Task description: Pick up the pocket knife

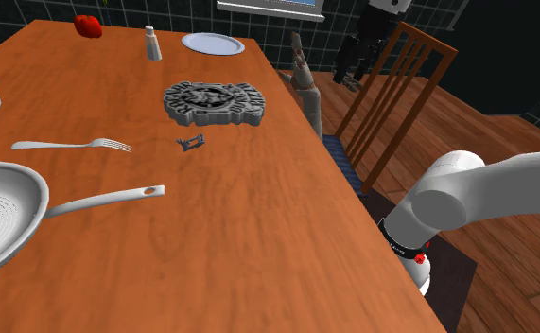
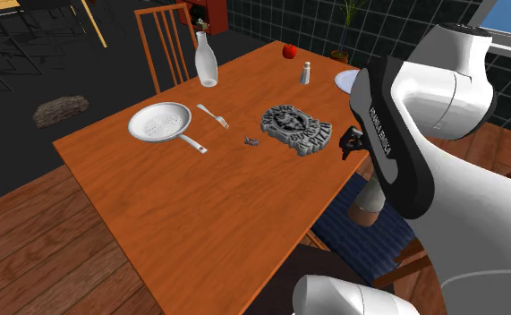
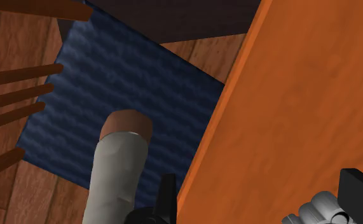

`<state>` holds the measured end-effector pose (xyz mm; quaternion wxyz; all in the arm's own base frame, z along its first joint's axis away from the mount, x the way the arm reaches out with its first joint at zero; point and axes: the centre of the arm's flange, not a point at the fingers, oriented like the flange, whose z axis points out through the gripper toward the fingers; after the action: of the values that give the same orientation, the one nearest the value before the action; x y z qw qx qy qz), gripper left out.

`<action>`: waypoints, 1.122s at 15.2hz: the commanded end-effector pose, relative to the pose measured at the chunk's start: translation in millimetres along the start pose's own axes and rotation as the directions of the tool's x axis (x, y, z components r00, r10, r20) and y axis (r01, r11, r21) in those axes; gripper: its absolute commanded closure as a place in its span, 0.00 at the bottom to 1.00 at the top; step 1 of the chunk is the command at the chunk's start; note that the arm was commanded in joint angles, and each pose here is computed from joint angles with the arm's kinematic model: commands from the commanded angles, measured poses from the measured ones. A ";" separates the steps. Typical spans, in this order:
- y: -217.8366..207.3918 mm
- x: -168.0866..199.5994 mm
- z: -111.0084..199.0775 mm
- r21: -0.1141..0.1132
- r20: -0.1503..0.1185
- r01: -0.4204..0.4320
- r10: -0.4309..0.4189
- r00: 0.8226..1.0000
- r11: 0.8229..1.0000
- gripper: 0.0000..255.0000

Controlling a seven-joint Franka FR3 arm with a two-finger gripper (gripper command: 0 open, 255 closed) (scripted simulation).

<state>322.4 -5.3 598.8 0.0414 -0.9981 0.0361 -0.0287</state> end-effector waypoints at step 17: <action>-196.5 49.7 79.6 -0.046 0.008 -0.139 0.139 0.990 0.989 0.00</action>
<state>384.3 178.9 541.9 0.0215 -0.9945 0.1007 -0.0201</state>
